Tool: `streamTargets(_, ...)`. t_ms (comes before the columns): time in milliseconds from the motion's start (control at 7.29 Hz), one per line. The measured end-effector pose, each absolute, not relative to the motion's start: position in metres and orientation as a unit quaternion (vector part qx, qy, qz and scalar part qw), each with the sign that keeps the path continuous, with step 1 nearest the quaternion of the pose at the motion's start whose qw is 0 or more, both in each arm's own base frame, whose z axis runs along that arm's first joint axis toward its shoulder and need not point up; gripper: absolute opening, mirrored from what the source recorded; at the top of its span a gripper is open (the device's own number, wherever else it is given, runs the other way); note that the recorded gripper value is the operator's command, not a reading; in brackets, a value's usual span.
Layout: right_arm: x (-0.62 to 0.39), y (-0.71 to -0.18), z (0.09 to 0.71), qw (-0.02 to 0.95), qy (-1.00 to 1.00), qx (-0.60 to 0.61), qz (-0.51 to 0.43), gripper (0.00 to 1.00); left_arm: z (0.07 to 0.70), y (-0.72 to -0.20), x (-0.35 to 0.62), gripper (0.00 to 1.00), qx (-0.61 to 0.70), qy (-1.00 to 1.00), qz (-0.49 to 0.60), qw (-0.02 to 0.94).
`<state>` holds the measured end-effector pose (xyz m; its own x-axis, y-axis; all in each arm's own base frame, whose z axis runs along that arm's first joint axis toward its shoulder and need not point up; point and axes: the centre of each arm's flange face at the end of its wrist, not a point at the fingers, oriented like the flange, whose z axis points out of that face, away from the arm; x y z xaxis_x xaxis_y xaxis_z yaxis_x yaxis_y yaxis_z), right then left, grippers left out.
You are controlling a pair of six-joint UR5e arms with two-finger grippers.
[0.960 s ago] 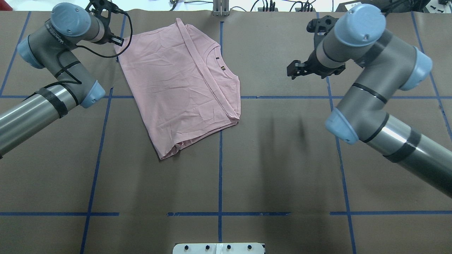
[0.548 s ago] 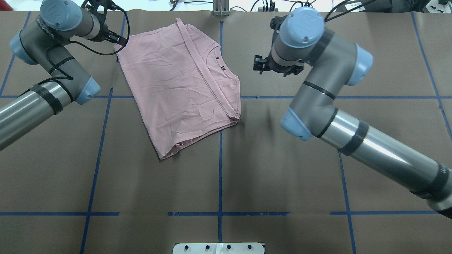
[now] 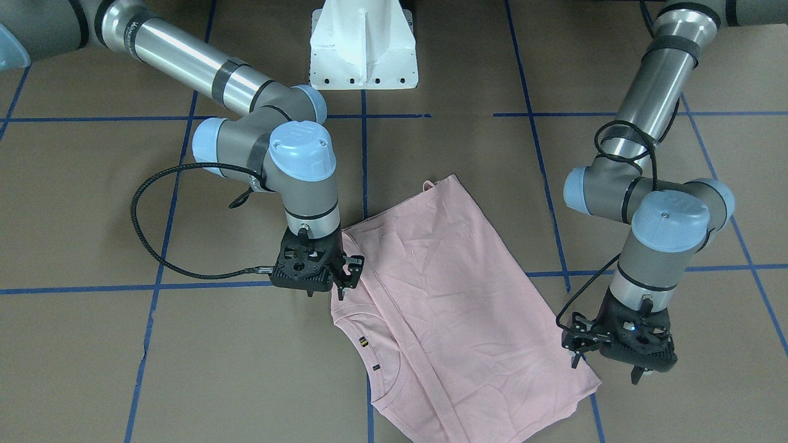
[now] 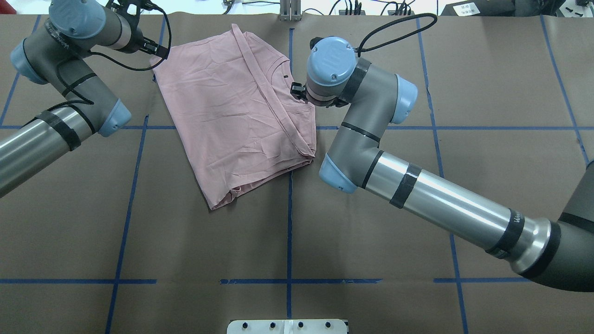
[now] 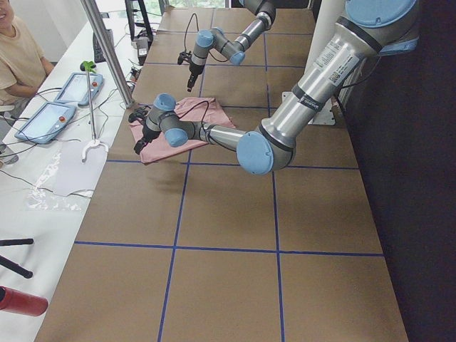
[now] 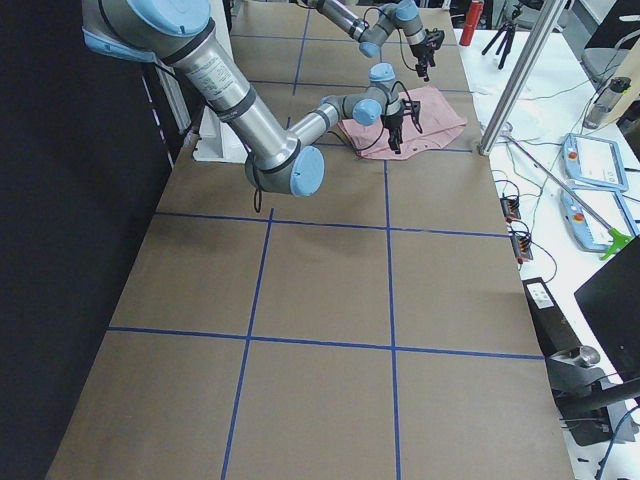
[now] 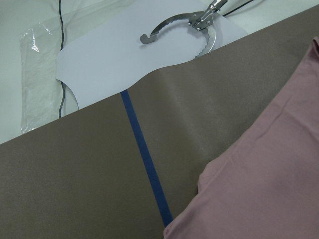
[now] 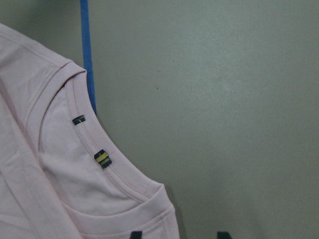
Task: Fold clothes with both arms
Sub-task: 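Move the right gripper to the shirt's collar edge while the left gripper holds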
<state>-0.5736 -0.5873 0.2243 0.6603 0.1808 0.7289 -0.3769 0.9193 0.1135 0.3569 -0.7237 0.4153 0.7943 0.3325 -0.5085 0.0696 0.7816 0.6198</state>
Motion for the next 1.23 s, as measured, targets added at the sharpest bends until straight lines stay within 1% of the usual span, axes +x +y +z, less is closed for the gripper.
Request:
streamTargets(411,-0.602,-0.575,0.232,0.909,-0.364,0.136,0.153,0.54,0.416,-0.723,0.356,1.0,0.322,0.312,0.074,0.891)
streamTargets(685,-0.613,-0.57,0.238,0.912,-0.355,0.139,0.151,0.48,0.419,-0.721,0.355,1.0,0.322,0.312,0.074,0.891)
streamTargets(960,-0.619,-0.564,0.24,0.914,-0.352,0.139,0.147,0.44,0.421,-0.719,0.354,1.0,0.322,0.312,0.074,0.891)
streamTargets(1097,-0.622,-0.562,0.241,0.915,-0.351,0.138,0.146,0.4,0.421,-0.718,0.354,1.0,0.322,0.313,0.073,0.891)
streamTargets(1234,-0.624,-0.561,0.244,0.915,-0.349,0.139,0.146,0.31,0.421,-0.718,0.353,1.0,0.322,0.313,0.073,0.89)
